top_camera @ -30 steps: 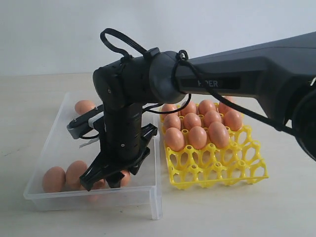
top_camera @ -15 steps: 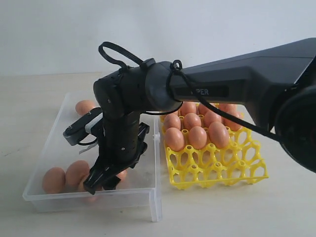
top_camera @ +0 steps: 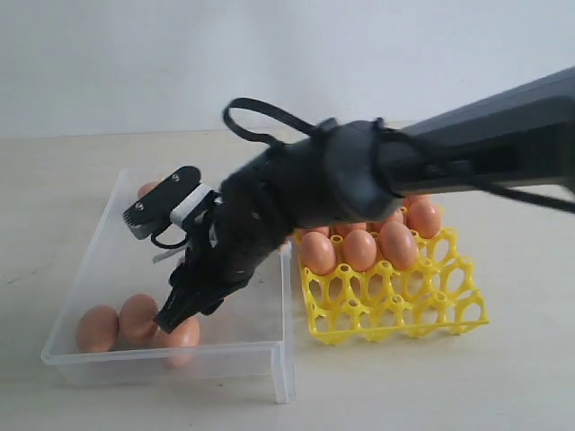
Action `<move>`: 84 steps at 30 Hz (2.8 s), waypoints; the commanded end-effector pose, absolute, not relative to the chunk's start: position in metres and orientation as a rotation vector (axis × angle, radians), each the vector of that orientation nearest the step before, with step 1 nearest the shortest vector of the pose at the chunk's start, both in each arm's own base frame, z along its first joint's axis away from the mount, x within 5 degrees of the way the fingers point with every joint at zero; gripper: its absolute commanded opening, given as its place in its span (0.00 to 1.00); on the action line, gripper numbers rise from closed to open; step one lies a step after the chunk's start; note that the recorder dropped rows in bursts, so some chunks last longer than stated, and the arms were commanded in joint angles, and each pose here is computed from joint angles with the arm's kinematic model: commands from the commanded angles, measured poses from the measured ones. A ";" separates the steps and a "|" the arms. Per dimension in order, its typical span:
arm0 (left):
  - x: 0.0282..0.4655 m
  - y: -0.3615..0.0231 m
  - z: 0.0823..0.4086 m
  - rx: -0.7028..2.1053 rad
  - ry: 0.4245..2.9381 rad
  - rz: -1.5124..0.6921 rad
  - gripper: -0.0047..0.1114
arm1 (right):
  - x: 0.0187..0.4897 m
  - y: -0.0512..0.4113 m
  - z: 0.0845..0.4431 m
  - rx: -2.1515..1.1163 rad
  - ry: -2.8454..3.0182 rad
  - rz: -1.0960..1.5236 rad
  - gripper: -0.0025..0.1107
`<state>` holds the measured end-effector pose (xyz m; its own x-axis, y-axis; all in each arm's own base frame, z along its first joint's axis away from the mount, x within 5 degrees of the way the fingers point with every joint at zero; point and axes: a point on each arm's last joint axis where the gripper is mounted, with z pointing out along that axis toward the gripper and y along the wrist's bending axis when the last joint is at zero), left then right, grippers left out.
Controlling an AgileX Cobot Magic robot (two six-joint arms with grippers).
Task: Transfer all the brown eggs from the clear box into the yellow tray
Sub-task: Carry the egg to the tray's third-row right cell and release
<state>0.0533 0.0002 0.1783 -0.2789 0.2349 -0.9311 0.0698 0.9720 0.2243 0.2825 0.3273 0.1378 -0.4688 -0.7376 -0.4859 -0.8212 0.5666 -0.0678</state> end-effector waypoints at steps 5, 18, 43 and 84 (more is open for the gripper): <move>0.053 0.000 0.180 0.214 1.837 0.160 0.04 | 0.261 0.230 0.194 -0.818 1.874 0.361 0.02; 0.053 0.000 0.180 0.214 1.837 0.160 0.04 | 0.228 0.100 0.173 -0.437 1.821 0.120 0.02; 0.053 0.000 0.180 0.214 1.837 0.160 0.04 | 0.263 0.077 0.106 -0.263 1.992 0.202 0.02; 0.053 0.000 0.180 0.214 1.837 0.160 0.04 | 0.266 0.077 0.133 -0.290 2.038 0.175 0.56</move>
